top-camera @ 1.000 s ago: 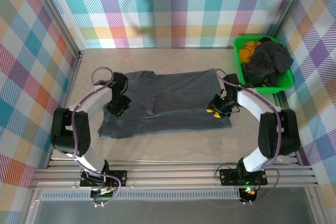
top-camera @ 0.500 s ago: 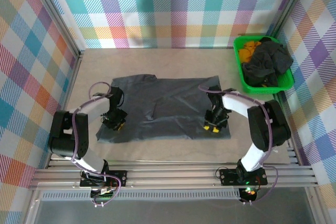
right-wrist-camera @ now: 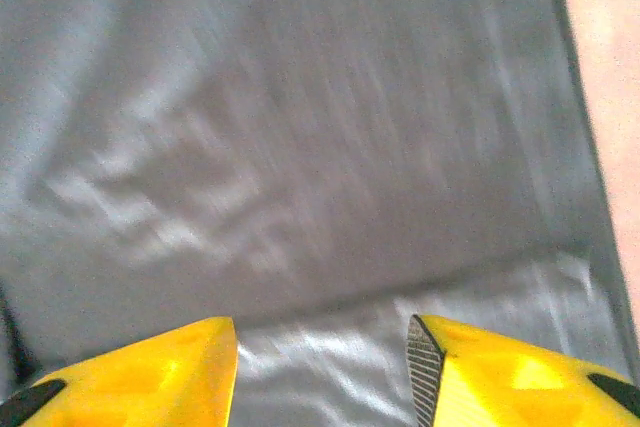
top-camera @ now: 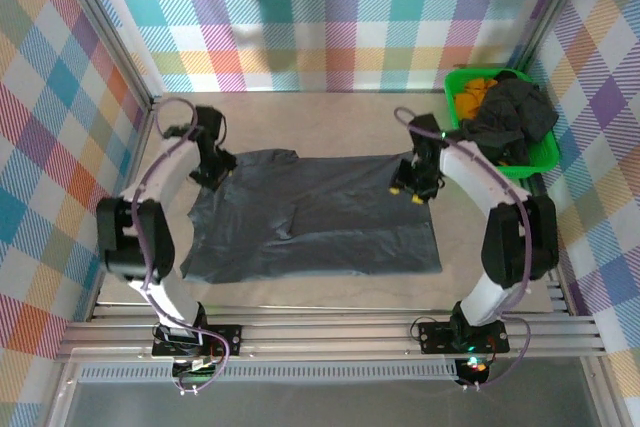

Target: Fold and stack the t-shirts

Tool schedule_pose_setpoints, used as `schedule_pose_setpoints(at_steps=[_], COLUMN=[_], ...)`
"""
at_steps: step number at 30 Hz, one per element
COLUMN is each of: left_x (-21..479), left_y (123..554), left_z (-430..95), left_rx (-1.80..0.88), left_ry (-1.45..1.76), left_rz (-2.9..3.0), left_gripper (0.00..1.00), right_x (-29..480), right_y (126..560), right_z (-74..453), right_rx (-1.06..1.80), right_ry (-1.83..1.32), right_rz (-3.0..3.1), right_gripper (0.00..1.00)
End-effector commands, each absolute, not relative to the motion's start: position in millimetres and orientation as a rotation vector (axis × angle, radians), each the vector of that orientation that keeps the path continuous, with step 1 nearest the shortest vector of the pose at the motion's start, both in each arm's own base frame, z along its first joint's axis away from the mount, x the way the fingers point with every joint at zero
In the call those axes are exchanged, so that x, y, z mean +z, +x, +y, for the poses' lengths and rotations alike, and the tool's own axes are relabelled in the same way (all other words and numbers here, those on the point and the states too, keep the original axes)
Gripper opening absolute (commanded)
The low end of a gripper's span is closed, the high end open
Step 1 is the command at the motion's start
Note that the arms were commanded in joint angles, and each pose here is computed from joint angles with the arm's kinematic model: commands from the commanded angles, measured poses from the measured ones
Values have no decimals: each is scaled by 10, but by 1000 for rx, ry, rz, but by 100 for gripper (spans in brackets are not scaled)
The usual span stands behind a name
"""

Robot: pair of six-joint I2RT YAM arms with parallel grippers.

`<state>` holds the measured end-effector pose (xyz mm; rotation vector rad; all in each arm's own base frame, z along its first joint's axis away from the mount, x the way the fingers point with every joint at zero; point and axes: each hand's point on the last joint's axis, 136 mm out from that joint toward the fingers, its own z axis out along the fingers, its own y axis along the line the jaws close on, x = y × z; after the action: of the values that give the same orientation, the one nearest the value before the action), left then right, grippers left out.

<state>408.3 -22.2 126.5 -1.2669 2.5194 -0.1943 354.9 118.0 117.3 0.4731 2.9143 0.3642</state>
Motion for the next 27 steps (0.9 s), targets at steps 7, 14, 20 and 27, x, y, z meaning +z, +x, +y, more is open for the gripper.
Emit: schedule_pose_setpoints(at_steps=[7, 14, 20, 27], left_x=[824, 480, 379, 180], left_y=[5298, 5478, 5251, 4927], left_z=[190, 34, -196, -267], left_rx=[-45, -139, -104, -46], left_ry=[-1017, -880, -803, -799], left_rz=[2570, 2624, 2721, 2810], left_gripper=[48, 53, 53, 50], right_x=[895, 709, 561, 440], right_y=[4541, 4775, 4912, 5066], right_z=[957, 769, 697, 680], right_rx=[294, 218, 167, 130], right_ry=[341, 327, 326, 300], right_rz=[2905, 2913, 2948, 2963], right_gripper=[52, 59, 59, 55])
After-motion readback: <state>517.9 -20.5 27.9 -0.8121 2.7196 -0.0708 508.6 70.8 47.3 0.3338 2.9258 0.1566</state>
